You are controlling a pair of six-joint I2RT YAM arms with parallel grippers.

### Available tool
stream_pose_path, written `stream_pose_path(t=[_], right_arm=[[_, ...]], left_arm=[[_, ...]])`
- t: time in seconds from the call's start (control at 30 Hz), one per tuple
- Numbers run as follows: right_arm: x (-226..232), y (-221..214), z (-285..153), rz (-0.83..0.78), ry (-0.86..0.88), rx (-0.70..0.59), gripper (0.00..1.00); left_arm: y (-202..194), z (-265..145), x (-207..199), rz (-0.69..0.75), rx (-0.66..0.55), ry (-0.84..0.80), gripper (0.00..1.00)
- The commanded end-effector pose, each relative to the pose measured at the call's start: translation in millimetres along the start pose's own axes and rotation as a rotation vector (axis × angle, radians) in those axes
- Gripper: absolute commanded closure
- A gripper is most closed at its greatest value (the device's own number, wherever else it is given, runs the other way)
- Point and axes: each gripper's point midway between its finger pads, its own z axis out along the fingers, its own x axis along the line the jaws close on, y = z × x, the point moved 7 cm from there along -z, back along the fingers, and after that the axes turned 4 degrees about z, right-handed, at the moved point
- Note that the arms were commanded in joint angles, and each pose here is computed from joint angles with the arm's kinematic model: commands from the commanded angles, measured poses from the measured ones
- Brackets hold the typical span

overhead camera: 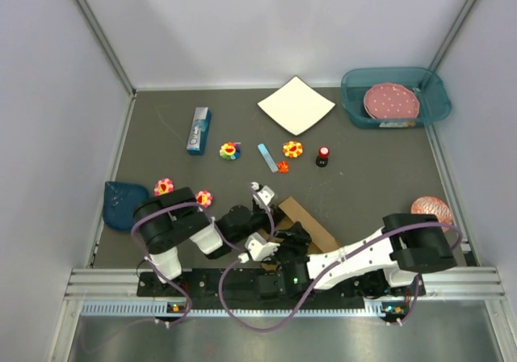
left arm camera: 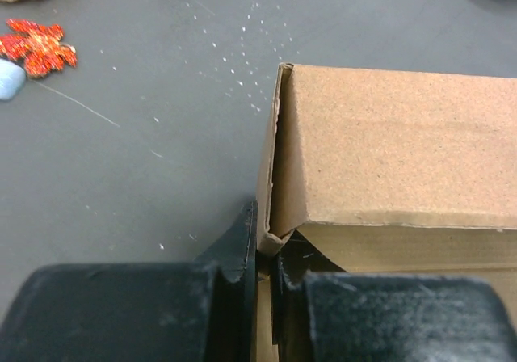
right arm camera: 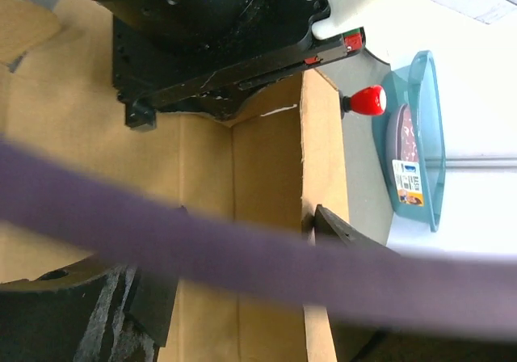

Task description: Fold the paper box

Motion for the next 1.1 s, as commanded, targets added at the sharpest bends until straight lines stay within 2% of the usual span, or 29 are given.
stream_pose_path(t=[0.0, 0.17, 0.4, 0.53, 0.67, 0.87, 1.07], right_arm=[[-8.7, 19.5, -20.8, 0.138, 0.042, -0.071, 0.34], [-12.6, 16.8, -32.1, 0.135, 0.052, -0.101, 0.25], [-31.6, 3.6, -40.8, 0.216, 0.025, -0.070, 0.20], [-42.1, -3.9, -43.7, 0.331, 0.035, -0.069, 0.20], [-67.4, 0.5, -54.1, 0.486, 0.053, -0.131, 0.19], [-95.1, 11.5, -63.0, 0.557, 0.056, -0.181, 0.18], [-122.1, 10.1, -66.5, 0.748, 0.043, -0.222, 0.19]], left_arm=[[55.9, 0.2, -2.2, 0.005, -0.261, 0.014, 1.00], [57.4, -0.9, 2.8, 0.035, -0.227, 0.061, 1.00], [53.7, -6.9, 9.1, 0.065, -0.168, 0.112, 1.00], [50.0, -11.8, 11.1, 0.061, -0.134, 0.130, 1.00], [44.1, -15.6, 16.3, 0.029, -0.083, 0.188, 1.00], [32.7, -19.4, 26.3, -0.001, 0.018, 0.300, 1.00], [26.5, -24.0, 34.2, -0.034, 0.122, 0.416, 1.00]])
